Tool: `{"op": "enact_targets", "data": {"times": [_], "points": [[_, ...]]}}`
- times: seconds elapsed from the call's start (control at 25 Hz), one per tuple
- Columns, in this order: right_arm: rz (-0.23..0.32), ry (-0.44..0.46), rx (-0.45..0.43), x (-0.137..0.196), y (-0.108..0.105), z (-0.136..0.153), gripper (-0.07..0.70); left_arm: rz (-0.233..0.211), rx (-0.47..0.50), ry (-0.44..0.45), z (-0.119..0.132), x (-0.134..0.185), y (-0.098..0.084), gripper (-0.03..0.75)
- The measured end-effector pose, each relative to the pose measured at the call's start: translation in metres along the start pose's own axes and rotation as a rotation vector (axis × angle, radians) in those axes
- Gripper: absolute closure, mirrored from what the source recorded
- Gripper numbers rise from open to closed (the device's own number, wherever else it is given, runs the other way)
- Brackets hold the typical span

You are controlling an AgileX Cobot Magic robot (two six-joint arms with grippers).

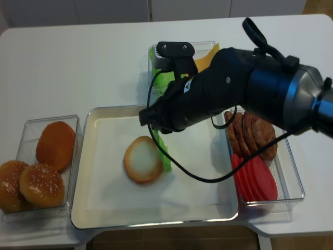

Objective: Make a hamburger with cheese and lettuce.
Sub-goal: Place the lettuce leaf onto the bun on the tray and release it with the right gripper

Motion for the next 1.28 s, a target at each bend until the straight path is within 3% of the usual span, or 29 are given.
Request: {"op": "enact_targets", "data": {"times": [0.28, 0.56, 1.12, 1.28], "points": [[0.121, -0.005, -0.057, 0.0, 0.007, 0.009, 0.629, -0.001, -0.002, 0.0, 0.0, 0.0, 0.0, 0.347], [0.179, 0.012, -0.126, 0.006, 0.021, 0.027, 0.629, 0.0, 0.0, 0.0, 0.0, 0.0, 0.0, 0.347], [0.186, 0.007, -0.164, 0.008, 0.026, 0.04, 0.629, -0.001, -0.002, 0.0, 0.0, 0.0, 0.0, 0.347], [0.159, 0.01, -0.152, 0.009, 0.024, 0.041, 0.629, -0.001, -0.002, 0.0, 0.0, 0.0, 0.0, 0.347]]}}
Point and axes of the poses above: a point on each arm's last joint axis where the gripper is mounted, z pointing out along that axis toward the gripper, y along the wrist's bending axis when the last joint is at zero, x = y × z, the point moved 7 cm from there along z, pointing out along that axis toward the gripper, and after that the axes turned 10 degrees about -z, right-handed, at the moved point
